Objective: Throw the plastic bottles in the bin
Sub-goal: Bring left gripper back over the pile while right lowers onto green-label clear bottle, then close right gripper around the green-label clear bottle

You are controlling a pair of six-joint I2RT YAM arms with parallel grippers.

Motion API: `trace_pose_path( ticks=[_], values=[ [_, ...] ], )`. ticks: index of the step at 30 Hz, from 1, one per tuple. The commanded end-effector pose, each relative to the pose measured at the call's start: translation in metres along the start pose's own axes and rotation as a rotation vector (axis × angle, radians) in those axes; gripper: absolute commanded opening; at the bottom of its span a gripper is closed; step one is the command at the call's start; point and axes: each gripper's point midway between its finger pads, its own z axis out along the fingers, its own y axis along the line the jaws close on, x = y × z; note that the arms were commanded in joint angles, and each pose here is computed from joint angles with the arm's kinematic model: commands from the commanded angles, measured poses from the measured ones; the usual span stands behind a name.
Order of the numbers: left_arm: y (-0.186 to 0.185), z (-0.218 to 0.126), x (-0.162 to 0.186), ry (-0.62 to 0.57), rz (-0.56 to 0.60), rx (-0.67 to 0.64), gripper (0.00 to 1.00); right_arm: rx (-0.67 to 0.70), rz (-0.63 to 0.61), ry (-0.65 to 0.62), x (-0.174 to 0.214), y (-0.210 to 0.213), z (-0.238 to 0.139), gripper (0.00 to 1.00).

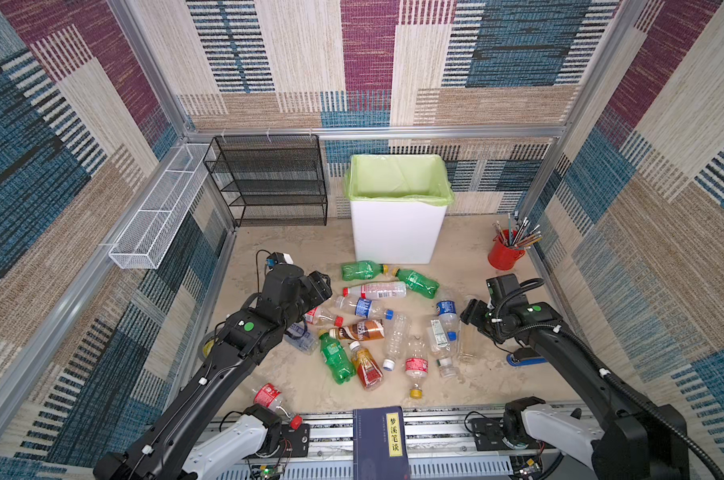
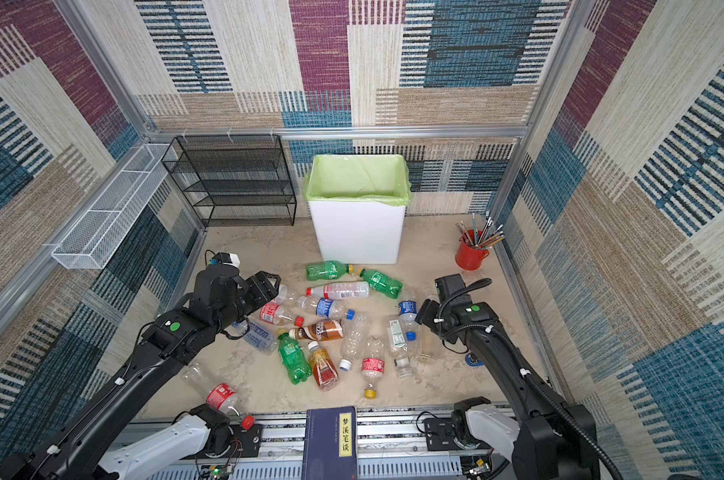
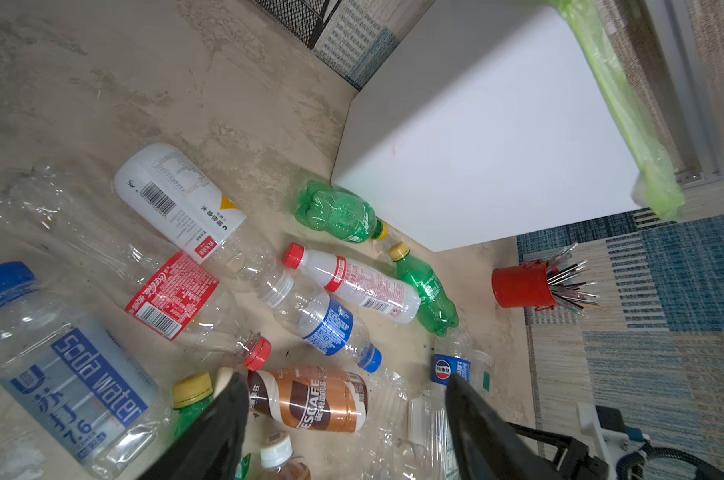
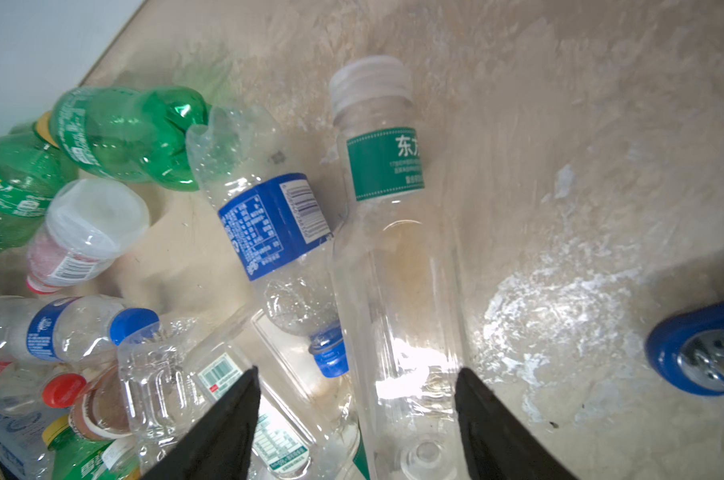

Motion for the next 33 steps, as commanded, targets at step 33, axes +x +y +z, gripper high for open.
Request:
trace_pose_path(
  ticks=[33],
  values=[
    [-0.004, 0.008, 0.009, 0.057, 0.008, 0.012, 0.74, 0.099, -0.097, 0.036, 0.003, -0.018, 0.028, 0.50]
  ],
)
